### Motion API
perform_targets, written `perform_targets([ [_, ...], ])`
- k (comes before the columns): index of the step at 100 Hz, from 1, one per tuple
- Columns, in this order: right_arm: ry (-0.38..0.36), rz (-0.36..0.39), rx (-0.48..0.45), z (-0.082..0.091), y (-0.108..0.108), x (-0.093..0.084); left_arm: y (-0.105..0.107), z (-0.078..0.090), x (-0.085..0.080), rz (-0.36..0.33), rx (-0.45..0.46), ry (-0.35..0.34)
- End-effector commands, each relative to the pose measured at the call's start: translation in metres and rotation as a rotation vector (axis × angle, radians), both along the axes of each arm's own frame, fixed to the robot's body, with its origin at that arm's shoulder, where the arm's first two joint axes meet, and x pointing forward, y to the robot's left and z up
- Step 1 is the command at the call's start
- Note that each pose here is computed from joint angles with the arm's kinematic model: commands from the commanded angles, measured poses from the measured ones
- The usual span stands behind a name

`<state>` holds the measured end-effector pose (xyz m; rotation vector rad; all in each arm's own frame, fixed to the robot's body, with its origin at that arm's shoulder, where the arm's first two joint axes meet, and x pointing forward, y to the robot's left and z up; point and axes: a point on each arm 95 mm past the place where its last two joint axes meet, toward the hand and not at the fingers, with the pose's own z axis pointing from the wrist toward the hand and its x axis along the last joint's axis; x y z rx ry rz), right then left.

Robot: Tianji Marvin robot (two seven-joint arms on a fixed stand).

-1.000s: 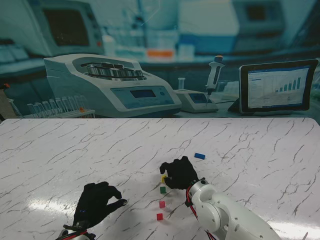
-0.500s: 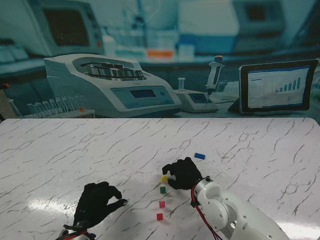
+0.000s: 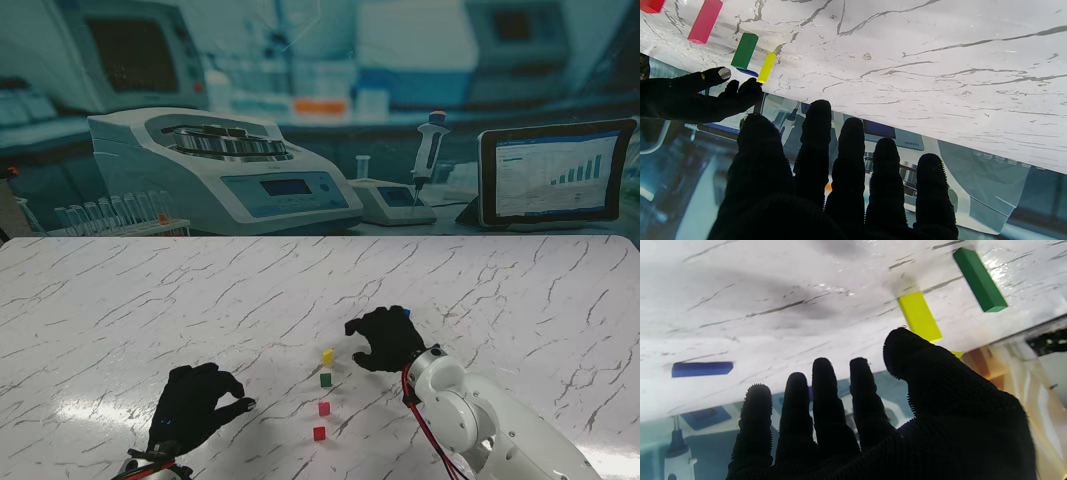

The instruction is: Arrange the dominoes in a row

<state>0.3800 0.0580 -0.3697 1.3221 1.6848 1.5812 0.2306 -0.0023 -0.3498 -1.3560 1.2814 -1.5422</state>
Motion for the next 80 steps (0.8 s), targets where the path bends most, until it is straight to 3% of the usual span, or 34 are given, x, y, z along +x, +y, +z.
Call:
perform_targets([
  [1, -0.015, -0.016, 0.005, 0.003, -0.002, 0.001, -0.004, -0.003, -0.003, -0.018, -0.014, 0.012],
  [26, -0.073, -0.097, -0.026, 0.01, -0.019, 0.018, -0.003, -0.002, -0.003, -0.015, -0.011, 0.011],
  [80, -0.081, -0.214, -0.125, 0.004, -0.044, 0.053, -0.004, -0.002, -0.002, -0.016, -0.01, 0.025],
])
